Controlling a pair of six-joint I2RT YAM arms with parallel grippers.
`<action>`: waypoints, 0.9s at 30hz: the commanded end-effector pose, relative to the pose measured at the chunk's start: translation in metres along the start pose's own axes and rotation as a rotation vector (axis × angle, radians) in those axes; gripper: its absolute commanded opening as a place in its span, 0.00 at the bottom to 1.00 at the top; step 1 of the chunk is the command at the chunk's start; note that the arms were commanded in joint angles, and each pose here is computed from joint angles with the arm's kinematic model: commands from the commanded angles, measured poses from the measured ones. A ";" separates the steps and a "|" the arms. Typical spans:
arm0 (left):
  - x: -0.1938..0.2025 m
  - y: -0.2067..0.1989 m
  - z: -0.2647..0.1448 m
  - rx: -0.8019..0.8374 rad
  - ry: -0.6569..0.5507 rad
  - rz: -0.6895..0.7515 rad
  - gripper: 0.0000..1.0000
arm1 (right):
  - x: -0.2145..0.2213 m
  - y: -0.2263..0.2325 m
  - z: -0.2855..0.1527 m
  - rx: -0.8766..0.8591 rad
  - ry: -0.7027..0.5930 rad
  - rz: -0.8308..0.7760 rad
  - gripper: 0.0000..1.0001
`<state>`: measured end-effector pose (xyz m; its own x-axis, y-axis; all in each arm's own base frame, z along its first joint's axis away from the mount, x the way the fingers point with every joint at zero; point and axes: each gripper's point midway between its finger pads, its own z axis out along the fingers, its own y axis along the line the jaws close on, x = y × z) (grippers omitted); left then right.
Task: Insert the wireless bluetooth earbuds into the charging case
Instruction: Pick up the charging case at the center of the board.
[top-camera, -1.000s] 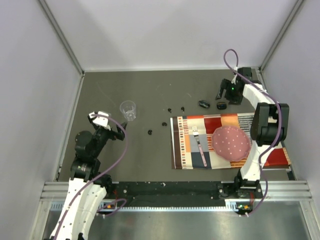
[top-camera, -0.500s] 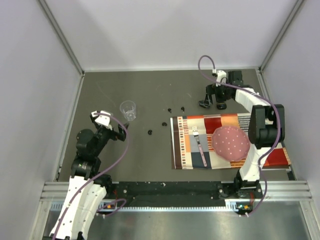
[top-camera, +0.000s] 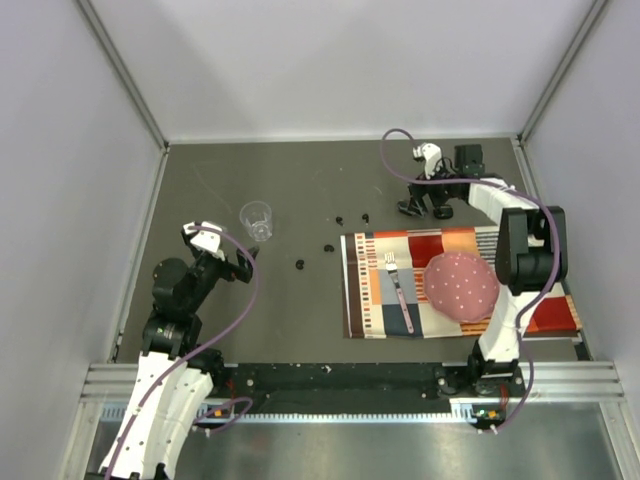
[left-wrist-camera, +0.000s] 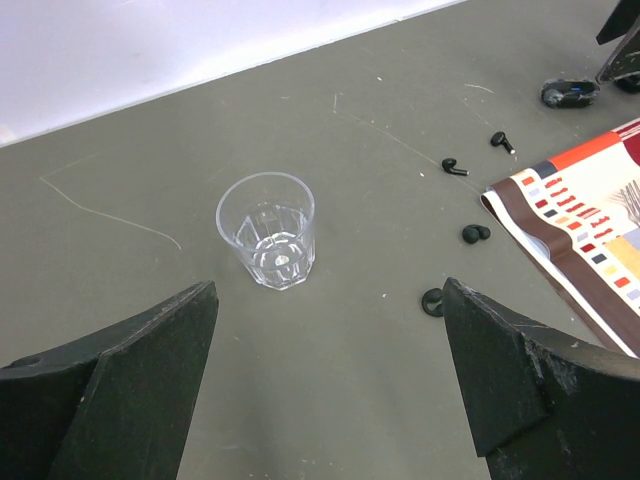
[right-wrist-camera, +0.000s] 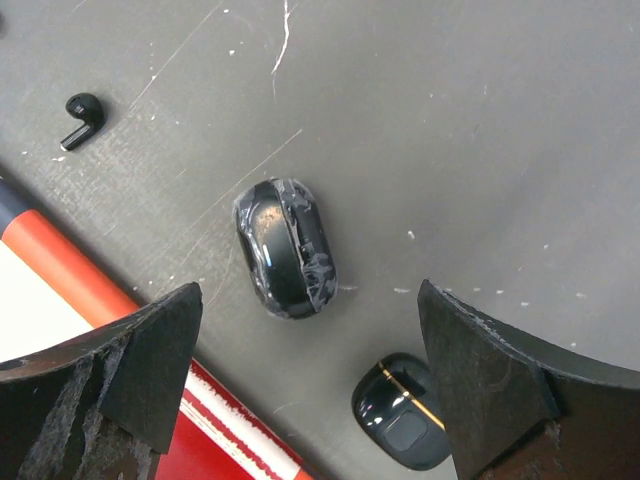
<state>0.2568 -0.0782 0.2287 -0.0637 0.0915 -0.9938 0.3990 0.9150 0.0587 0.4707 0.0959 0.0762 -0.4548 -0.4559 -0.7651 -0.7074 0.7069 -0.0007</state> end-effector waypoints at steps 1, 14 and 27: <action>-0.021 0.000 -0.001 0.004 -0.063 0.033 0.99 | -0.036 -0.004 0.003 -0.061 -0.056 -0.096 0.89; -0.019 0.001 0.000 0.003 -0.054 0.037 0.99 | -0.011 0.014 0.034 -0.084 0.099 -0.034 0.84; -0.018 0.001 0.001 0.003 -0.050 0.039 0.99 | 0.010 0.006 0.036 -0.038 0.169 -0.033 0.82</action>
<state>0.2575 -0.0778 0.2274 -0.0632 0.1055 -0.9924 0.4003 0.9136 0.0716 0.4754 0.1169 0.0432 -0.5281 -0.5568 -0.6411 -0.7384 0.6740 0.0230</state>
